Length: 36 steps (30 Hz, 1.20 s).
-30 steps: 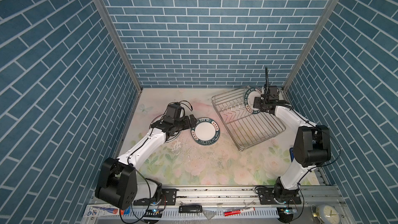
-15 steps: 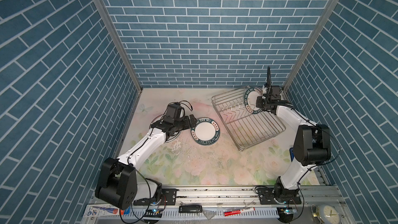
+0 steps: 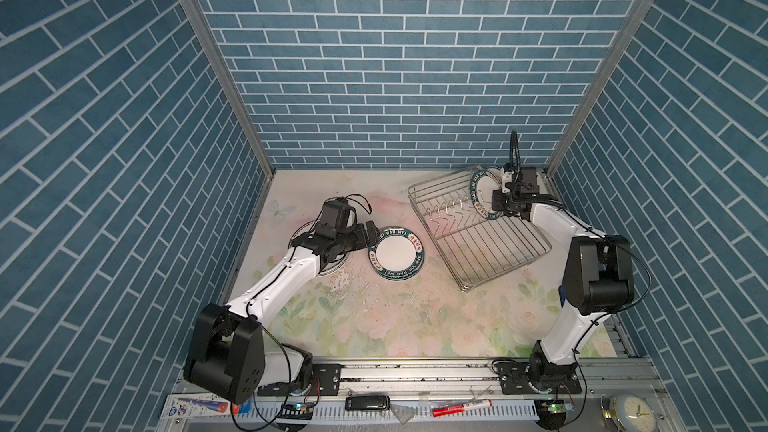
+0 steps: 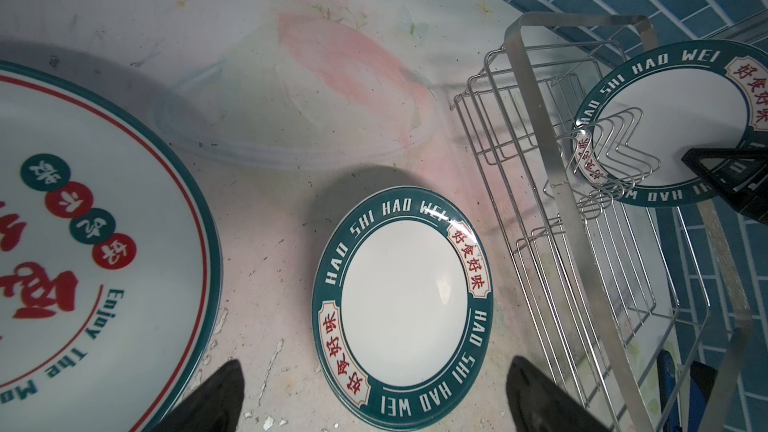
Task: Unload the plates from the dish rack
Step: 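Grasp the green-rimmed plate rim with the right gripper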
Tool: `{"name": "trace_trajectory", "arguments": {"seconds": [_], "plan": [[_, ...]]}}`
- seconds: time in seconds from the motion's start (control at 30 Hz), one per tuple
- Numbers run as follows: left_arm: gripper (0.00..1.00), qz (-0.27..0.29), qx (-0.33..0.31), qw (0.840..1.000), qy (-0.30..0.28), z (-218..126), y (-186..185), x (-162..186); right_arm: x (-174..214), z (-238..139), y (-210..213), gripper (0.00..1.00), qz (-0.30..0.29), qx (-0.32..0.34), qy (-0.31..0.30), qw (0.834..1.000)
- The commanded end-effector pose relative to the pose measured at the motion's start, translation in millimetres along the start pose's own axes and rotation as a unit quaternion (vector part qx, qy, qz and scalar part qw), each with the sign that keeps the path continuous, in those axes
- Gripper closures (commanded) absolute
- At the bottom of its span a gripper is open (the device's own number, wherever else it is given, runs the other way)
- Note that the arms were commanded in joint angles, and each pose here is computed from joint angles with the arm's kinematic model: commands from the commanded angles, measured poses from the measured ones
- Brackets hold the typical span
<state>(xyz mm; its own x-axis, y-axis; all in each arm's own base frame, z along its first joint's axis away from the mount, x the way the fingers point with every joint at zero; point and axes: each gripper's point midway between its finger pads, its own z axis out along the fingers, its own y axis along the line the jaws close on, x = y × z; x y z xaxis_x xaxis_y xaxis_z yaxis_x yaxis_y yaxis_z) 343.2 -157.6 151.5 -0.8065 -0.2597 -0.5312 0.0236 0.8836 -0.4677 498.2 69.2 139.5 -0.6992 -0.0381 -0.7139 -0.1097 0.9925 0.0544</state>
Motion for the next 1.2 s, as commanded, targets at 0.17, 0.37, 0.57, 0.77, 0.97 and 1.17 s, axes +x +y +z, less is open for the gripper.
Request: {"name": "trace_trajectory", "arguments": {"seconds": [0.17, 0.37, 0.57, 0.77, 0.97, 1.17], "plan": [[0.01, -0.001, 0.001, 1.0, 0.023, 9, 0, 5, -16, -7, 8, 0.87, -0.036, -0.018, -0.026, 0.999], [0.01, 0.001, 0.007, 1.0, 0.017, 8, -2, 5, -19, -14, 12, 0.9, -0.053, -0.029, -0.038, 0.997], [0.0, 0.001, 0.006, 1.0, 0.016, 8, -1, 5, -22, -18, 10, 0.95, -0.06, -0.022, -0.043, 0.997], [0.01, -0.002, -0.007, 1.0, 0.012, 9, 4, 4, -24, -25, 0, 0.98, -0.075, 0.01, -0.051, 0.996], [0.0, -0.019, -0.017, 1.0, 0.006, 11, 9, 6, -34, -41, -4, 1.0, -0.082, 0.025, -0.09, 0.992], [0.01, -0.005, -0.042, 0.999, 0.005, 7, 15, 1, -47, -61, -2, 1.0, -0.088, 0.037, -0.13, 0.987]]}}
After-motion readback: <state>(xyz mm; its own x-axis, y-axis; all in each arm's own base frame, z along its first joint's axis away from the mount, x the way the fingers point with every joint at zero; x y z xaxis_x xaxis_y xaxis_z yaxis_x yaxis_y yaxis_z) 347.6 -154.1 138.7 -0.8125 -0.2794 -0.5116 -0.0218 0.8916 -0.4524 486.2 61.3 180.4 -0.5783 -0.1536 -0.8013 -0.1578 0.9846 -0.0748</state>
